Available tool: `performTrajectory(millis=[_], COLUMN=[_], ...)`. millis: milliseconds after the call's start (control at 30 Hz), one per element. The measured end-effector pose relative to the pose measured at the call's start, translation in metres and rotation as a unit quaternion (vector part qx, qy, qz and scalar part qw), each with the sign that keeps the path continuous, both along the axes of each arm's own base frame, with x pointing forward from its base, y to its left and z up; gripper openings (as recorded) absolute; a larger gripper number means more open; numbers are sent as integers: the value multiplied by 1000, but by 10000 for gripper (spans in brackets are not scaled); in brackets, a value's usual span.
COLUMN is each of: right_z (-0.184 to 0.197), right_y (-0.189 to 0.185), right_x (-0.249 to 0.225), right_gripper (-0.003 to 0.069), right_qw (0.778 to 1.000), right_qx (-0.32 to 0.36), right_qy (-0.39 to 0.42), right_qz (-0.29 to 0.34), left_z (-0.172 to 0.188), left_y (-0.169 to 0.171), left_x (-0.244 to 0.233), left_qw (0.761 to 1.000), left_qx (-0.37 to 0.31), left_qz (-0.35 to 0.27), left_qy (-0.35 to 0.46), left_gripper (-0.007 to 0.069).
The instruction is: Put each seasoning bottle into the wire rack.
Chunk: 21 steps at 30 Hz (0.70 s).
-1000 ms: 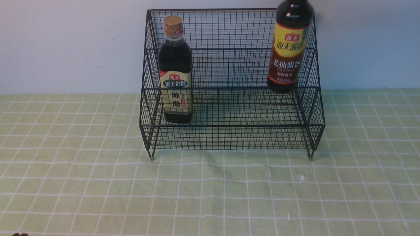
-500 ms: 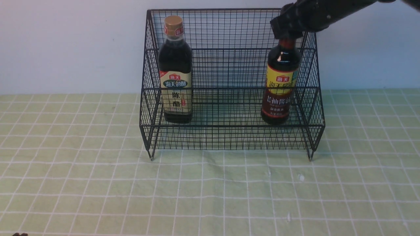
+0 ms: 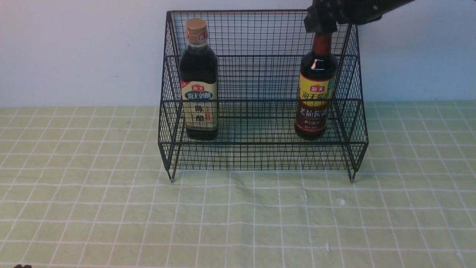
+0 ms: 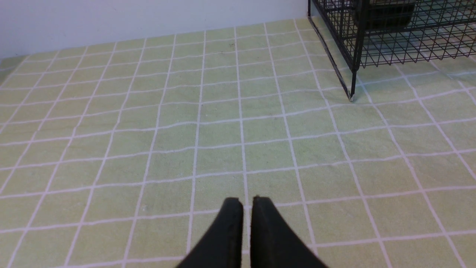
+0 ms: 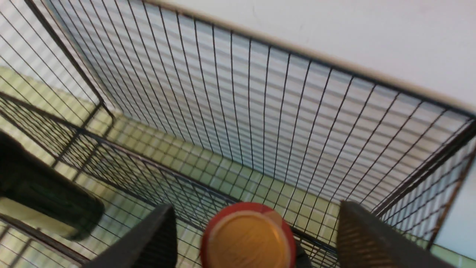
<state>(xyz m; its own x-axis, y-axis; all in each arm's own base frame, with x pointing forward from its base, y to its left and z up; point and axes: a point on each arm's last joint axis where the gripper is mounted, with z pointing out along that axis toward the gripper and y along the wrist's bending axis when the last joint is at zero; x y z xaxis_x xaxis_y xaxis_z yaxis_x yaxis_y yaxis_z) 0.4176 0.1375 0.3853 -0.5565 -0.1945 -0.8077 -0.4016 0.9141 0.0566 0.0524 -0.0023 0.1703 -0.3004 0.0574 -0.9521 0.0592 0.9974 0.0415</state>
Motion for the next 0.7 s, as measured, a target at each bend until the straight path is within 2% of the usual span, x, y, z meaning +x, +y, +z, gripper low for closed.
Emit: performTrajectory(millis=[167, 333, 400, 533, 567, 600, 633, 667, 700], right_z=[61, 116, 151, 184, 184, 187, 187, 183, 177], right_y=[-12, -29, -45, -76, -79, -93, -95, -107, -114], right_x=[-41, -94, -139, -207, -210, -239, -242, -265, -279], right_gripper=[569, 519, 414, 217, 196, 118, 109, 51, 25], right_qw=[999, 994, 989, 978, 977, 972, 971, 965, 960], right_qx=[15, 22, 28, 42, 38, 46, 46, 46, 43], right_qy=[-49, -103, -147, -189, -191, -200, -202, -212, -219], right_qz=[-1, -1, -14, -76, -83, -117, -122, -151, -168], left_z=[0, 0, 0, 0, 0, 0, 0, 0, 0], left_y=[0, 0, 0, 0, 0, 0, 0, 0, 0], left_x=[0, 0, 0, 0, 0, 0, 0, 0, 0], left_qw=[1000, 1000, 1000, 1000, 1000, 1000, 1000, 1000, 1000], left_qx=[0, 0, 0, 0, 0, 0, 0, 0, 0], left_qz=[0, 0, 0, 0, 0, 0, 0, 0, 0], left_qy=[0, 0, 0, 0, 0, 0, 0, 0, 0], left_gripper=[18, 18, 18, 18, 18, 18, 18, 18, 18])
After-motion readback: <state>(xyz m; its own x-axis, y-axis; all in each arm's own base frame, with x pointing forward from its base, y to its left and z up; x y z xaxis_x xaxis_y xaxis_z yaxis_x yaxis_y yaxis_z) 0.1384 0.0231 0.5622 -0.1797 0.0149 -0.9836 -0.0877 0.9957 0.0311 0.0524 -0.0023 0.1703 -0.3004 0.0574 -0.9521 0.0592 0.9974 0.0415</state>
